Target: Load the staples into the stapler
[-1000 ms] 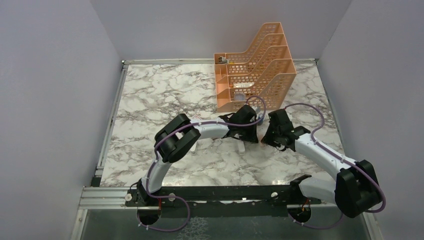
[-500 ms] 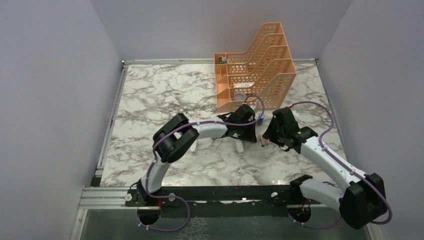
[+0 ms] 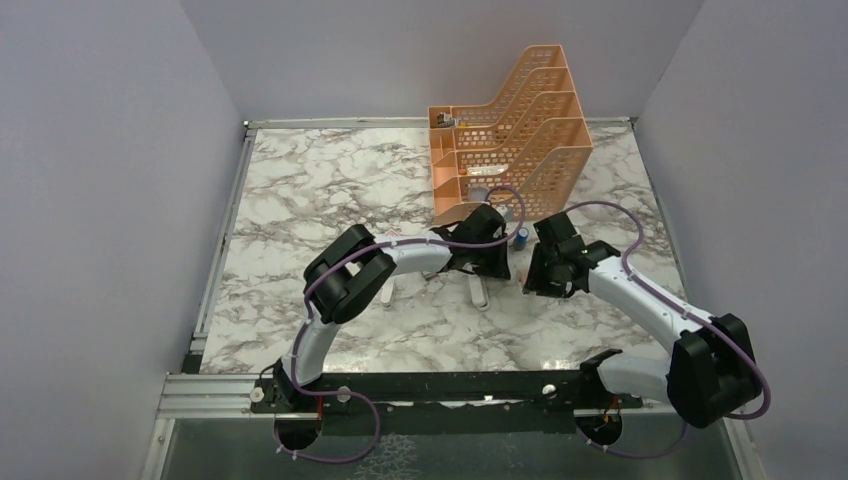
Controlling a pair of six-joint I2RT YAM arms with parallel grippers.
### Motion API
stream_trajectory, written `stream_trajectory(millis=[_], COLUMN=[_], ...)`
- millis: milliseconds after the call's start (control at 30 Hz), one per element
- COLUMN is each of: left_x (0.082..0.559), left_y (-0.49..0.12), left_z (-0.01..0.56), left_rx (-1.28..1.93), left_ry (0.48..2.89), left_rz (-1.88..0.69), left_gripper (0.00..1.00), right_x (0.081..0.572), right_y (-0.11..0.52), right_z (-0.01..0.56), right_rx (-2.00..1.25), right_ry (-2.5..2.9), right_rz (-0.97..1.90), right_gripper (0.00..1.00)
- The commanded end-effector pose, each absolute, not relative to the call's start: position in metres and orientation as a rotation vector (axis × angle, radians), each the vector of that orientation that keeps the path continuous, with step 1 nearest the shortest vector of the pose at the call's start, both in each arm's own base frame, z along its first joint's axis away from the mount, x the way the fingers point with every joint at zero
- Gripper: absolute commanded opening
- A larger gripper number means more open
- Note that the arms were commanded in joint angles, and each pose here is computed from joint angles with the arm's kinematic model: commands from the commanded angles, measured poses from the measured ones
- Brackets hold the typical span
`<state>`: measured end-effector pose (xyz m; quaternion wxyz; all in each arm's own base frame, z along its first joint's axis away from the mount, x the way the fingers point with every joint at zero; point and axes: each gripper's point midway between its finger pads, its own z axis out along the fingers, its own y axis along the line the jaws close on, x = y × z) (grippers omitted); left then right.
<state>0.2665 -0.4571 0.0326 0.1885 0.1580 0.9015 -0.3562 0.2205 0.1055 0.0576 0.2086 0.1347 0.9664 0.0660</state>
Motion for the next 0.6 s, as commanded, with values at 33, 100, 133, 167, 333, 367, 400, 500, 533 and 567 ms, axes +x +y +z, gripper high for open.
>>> stream_trajectory(millis=[33, 100, 133, 167, 333, 367, 400, 500, 533, 567], left_x=[0.264, 0.265, 0.266, 0.266, 0.268, 0.269, 0.269, 0.270, 0.270, 0.272], left_y=[-0.440, -0.440, -0.440, -0.440, -0.442, -0.443, -0.443, -0.445, -0.446, -0.446], left_z=[0.010, 0.010, 0.010, 0.011, 0.015, 0.016, 0.017, 0.020, 0.020, 0.022], left_rx=[0.446, 0.444, 0.444, 0.446, 0.464, 0.466, 0.469, 0.480, 0.484, 0.486], left_ry=[2.592, 2.591, 2.590, 2.588, 2.571, 2.568, 2.564, 2.554, 2.552, 2.548], left_rz=[-0.946, -0.951, -0.953, -0.956, -0.966, -0.968, -0.969, -0.968, -0.969, -0.969], left_gripper=[0.08, 0.08, 0.08, 0.08, 0.09, 0.09, 0.09, 0.09, 0.09, 0.09], right_x=[0.217, 0.219, 0.220, 0.222, 0.223, 0.223, 0.222, 0.220, 0.220, 0.221], right_y=[0.108, 0.108, 0.107, 0.107, 0.107, 0.106, 0.106, 0.107, 0.106, 0.106], right_z=[0.055, 0.053, 0.052, 0.051, 0.040, 0.037, 0.034, 0.025, 0.023, 0.021], right_rx=[0.318, 0.319, 0.320, 0.319, 0.323, 0.328, 0.330, 0.337, 0.341, 0.343], right_ry=[2.751, 2.752, 2.751, 2.752, 2.774, 2.777, 2.783, 2.800, 2.803, 2.802], right_rz=[0.176, 0.165, 0.155, 0.146, 0.124, 0.119, 0.116, 0.113, 0.109, 0.109], right_gripper=[0.30, 0.27, 0.26, 0.25, 0.21, 0.20, 0.20, 0.19, 0.18, 0.18])
